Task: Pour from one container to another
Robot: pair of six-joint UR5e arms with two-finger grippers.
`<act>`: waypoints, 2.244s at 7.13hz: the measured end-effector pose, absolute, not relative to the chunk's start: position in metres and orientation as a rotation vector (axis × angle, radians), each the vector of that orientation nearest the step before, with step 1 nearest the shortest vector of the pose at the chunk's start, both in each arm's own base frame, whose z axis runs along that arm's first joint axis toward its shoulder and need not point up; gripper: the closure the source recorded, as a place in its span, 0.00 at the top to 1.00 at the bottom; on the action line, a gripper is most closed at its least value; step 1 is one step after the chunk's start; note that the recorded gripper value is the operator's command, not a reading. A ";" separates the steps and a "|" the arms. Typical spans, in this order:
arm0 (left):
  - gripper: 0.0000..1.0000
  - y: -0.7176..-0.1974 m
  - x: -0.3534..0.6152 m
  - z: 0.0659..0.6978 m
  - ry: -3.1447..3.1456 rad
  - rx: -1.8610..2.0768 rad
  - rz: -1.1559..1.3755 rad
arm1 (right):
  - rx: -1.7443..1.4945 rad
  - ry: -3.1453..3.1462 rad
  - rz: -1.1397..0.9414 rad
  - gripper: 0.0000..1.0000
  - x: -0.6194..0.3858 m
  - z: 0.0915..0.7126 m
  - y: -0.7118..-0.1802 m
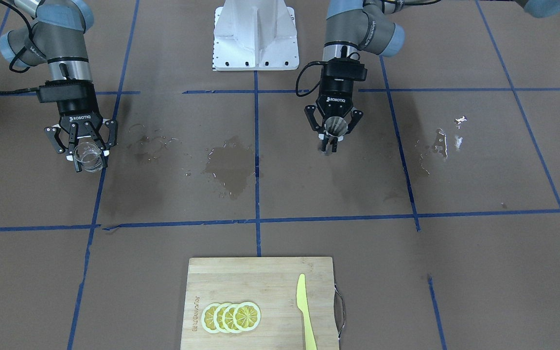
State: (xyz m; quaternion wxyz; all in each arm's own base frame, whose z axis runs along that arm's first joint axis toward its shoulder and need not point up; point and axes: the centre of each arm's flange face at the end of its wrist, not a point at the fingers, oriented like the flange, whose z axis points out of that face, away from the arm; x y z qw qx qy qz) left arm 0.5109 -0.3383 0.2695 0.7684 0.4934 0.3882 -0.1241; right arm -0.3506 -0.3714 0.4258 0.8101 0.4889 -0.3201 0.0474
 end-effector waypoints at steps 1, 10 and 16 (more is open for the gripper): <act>0.00 -0.335 0.518 0.251 0.893 1.090 -0.188 | 1.059 -0.713 0.083 0.00 -0.352 0.406 -0.378; 0.00 -0.331 0.570 0.190 1.078 1.073 0.173 | 1.091 -0.639 -0.321 0.00 -0.390 0.270 -0.410; 0.00 -0.359 0.594 0.194 1.143 1.114 0.304 | 1.088 -0.552 -0.537 0.00 -0.410 0.230 -0.378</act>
